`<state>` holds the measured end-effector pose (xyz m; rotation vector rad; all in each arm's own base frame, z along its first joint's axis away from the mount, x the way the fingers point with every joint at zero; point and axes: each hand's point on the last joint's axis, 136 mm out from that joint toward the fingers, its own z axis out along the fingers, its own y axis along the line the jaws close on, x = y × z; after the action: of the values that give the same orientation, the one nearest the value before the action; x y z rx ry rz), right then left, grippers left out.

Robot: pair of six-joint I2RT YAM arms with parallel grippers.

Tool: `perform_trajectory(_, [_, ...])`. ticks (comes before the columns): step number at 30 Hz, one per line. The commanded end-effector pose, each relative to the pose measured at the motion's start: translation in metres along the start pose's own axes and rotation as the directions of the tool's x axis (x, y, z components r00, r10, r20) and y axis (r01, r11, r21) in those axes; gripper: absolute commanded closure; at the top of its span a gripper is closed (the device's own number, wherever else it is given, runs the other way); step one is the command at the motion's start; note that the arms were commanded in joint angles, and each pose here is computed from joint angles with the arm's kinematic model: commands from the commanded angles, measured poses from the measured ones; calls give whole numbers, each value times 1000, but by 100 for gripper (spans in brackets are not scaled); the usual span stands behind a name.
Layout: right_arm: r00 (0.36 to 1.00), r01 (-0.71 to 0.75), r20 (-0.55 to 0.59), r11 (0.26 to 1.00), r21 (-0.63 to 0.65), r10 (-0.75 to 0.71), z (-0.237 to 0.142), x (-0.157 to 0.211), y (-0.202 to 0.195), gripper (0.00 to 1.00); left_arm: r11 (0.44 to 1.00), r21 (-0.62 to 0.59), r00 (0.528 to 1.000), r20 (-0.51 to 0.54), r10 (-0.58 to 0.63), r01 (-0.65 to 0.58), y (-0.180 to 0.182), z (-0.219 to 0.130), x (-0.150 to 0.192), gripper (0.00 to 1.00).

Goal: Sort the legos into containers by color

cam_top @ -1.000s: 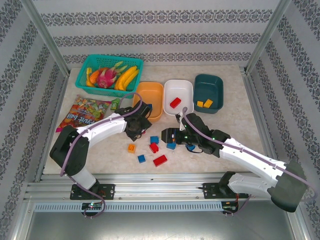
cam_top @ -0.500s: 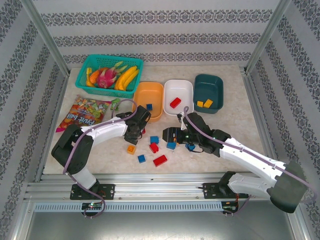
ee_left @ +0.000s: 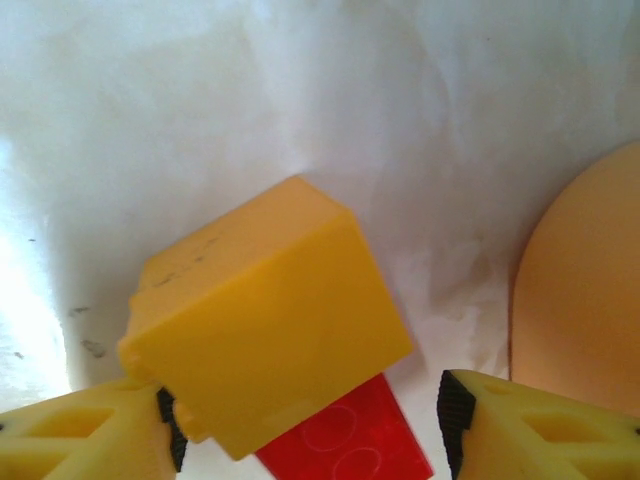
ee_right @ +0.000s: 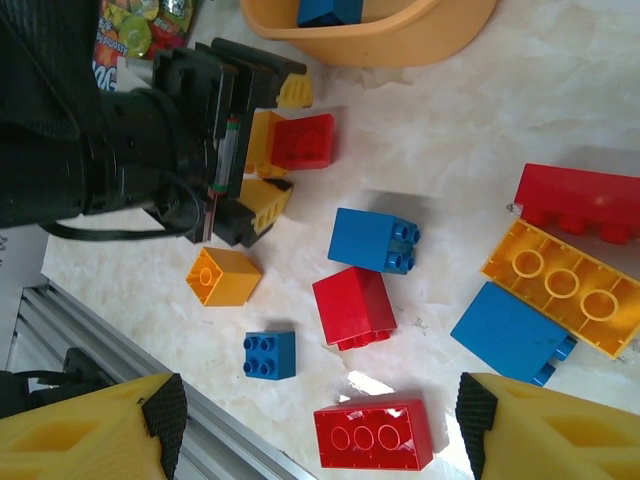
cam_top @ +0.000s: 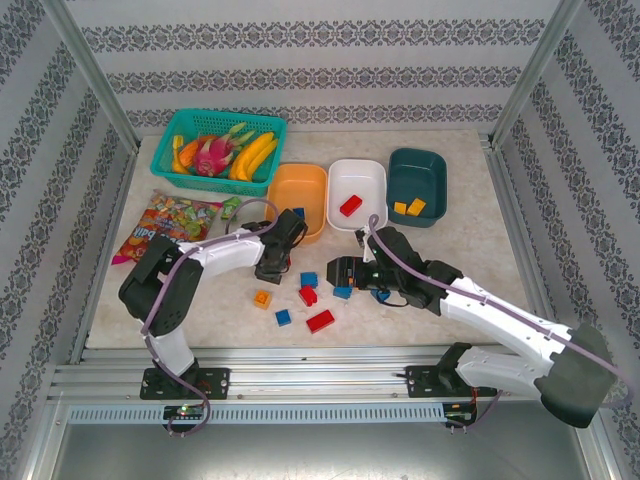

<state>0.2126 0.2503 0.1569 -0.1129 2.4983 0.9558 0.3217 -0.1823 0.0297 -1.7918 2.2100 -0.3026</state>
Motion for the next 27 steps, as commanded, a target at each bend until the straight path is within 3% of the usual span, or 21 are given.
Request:
perform_trajectory(1, [1000,-21,19,1000,-12,21,-4,-2,-2,26,998,-66,999,34,-10,12,5,0,-9,37])
perform_trajectory(12, [999,-33,25,999,-10,34,-3,-6,-5,26,983,-179,999,-22,44,-47,26,7,0,46])
perform_trajectory(27, [998,-59,29,998,8,58,2,-5,-12,26,959,-189,974,-131,187,-210,43,2,16,54])
